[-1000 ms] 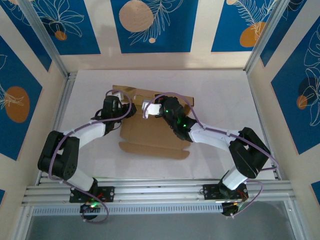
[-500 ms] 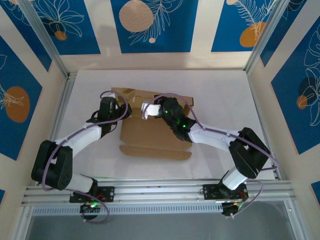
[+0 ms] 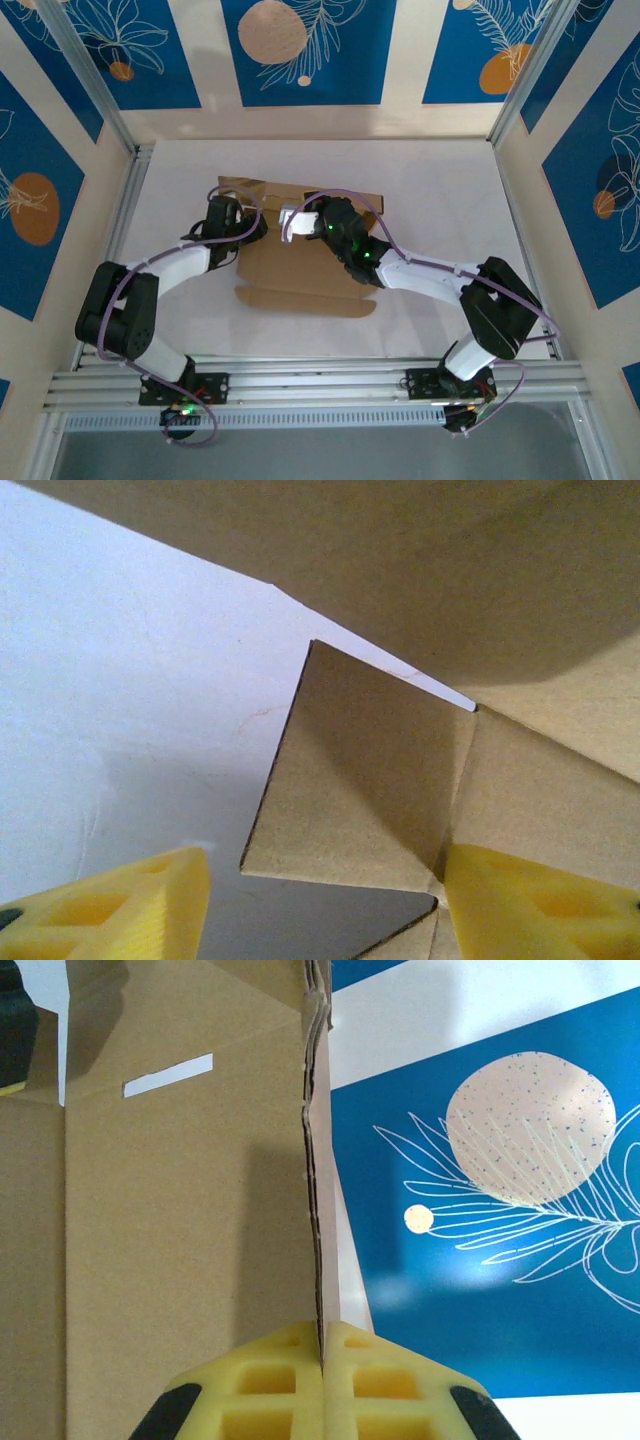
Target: Fold the paper box
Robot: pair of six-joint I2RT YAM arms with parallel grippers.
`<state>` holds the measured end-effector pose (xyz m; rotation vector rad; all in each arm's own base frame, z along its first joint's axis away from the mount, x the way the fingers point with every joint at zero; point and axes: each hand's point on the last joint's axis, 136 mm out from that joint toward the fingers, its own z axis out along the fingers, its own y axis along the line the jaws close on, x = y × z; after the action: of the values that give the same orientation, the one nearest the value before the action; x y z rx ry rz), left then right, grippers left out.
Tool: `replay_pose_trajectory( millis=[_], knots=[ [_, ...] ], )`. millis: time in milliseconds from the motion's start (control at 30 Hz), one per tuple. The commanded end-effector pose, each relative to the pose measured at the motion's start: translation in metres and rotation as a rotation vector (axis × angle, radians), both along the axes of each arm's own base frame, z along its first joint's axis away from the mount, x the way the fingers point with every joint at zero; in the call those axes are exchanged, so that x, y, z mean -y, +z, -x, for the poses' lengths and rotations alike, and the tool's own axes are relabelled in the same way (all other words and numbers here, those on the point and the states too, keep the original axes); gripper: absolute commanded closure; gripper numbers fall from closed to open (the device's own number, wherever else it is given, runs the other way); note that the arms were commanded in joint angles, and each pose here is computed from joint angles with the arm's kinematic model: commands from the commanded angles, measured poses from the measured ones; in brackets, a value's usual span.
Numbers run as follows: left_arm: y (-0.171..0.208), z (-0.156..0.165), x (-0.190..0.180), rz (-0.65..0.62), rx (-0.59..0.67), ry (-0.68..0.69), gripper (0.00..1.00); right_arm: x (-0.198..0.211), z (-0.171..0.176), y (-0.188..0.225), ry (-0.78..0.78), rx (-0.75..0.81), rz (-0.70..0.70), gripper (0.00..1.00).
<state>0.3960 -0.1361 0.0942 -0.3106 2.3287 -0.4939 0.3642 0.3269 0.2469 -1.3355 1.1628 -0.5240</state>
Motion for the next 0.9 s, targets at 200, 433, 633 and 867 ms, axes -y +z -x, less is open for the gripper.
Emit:
replay_pose_trajectory(
  millis=[200, 433, 633, 867],
  knots=[
    [0.034, -0.027, 0.003, 0.002, 0.163, -0.028, 0.40, -0.016, 0.017, 0.030, 0.067, -0.010, -0.081, 1.00],
    [0.048, -0.027, 0.004, 0.007, 0.299, -0.039, 0.42, -0.024, 0.024, 0.020, 0.097, -0.074, -0.070, 1.00],
    [0.060, -0.024, 0.008, -0.010, 0.415, -0.051, 0.54, -0.030, 0.026, 0.012, 0.101, -0.145, -0.088, 1.00],
    [0.067, -0.012, 0.024, -0.142, 0.461, -0.109, 0.73, -0.036, 0.021, 0.001, 0.078, -0.198, -0.083, 1.00]
  ],
)
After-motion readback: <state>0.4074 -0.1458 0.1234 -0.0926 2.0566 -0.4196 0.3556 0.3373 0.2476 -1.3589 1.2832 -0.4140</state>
